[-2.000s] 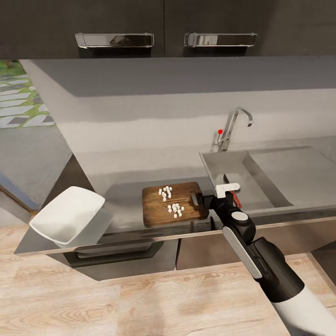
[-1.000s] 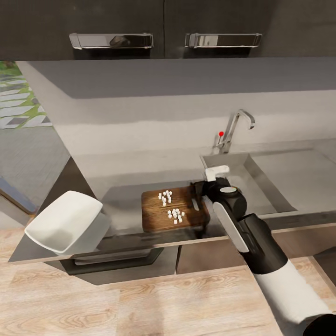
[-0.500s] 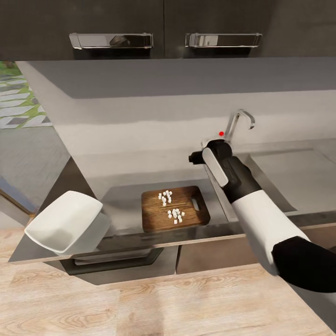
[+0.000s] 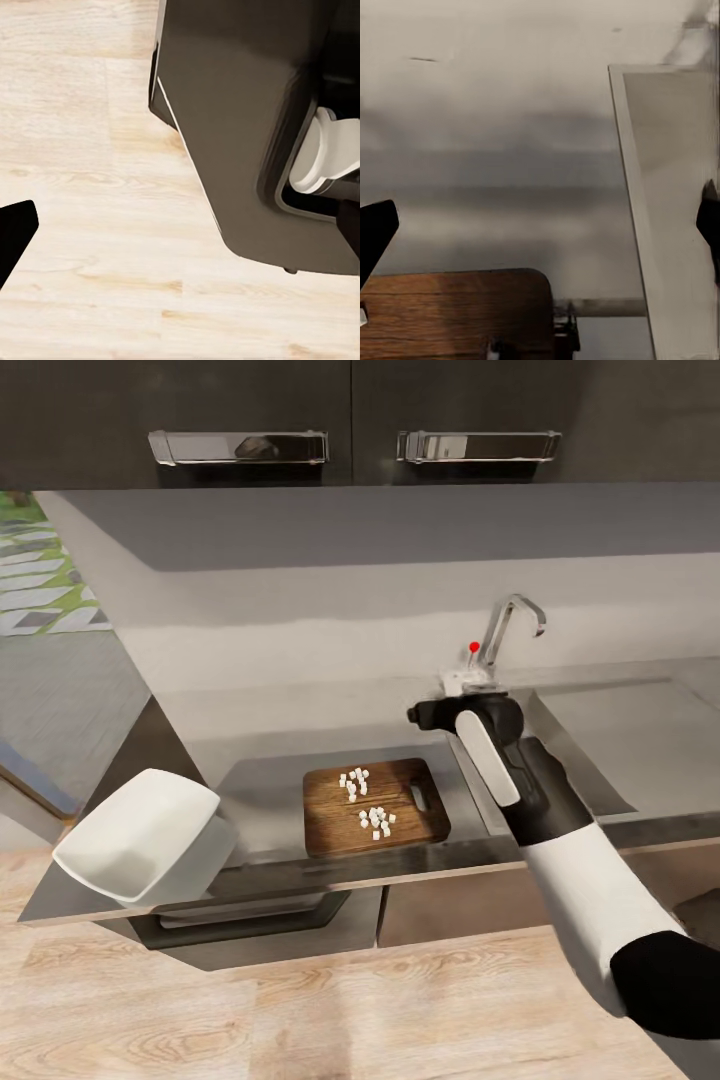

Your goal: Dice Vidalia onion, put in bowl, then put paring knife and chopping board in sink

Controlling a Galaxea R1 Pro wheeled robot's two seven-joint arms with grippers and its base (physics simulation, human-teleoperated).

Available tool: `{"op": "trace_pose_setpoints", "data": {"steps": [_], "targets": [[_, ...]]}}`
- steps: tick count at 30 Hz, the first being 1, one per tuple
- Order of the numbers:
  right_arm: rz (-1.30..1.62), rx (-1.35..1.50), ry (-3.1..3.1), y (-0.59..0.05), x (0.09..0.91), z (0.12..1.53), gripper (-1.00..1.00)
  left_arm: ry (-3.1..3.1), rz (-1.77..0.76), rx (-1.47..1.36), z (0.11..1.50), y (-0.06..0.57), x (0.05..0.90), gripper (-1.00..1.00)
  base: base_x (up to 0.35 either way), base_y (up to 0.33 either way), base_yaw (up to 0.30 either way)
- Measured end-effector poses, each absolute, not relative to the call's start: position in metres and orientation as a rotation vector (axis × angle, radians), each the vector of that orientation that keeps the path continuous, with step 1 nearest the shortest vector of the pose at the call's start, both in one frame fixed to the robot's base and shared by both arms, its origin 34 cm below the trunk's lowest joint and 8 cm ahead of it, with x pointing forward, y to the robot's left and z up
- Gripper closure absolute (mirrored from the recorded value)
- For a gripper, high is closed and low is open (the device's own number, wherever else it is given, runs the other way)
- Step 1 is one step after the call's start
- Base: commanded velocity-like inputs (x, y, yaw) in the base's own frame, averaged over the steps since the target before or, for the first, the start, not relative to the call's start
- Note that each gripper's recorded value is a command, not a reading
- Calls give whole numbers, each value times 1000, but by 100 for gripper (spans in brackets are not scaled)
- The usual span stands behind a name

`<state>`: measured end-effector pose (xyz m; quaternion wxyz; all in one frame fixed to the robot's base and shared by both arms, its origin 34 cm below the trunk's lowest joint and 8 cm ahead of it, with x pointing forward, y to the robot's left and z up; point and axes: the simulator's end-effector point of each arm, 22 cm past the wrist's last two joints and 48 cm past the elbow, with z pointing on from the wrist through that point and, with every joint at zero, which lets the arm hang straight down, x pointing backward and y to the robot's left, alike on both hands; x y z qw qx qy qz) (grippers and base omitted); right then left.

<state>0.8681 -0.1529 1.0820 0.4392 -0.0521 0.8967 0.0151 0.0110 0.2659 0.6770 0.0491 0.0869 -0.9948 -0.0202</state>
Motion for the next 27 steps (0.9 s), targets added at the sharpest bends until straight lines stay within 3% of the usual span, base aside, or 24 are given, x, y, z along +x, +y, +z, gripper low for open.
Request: {"op": "trace_pose_setpoints", "data": {"steps": [12,27], "targets": [[59,-156,2239,-171,783,1032,-100,-3029,-62,265,677,266,11,-100,0,0,0],[65,-156,2300,-173,762,1000,-100,-3020,-62,262,677,266,6,-100,0,0,0]]}}
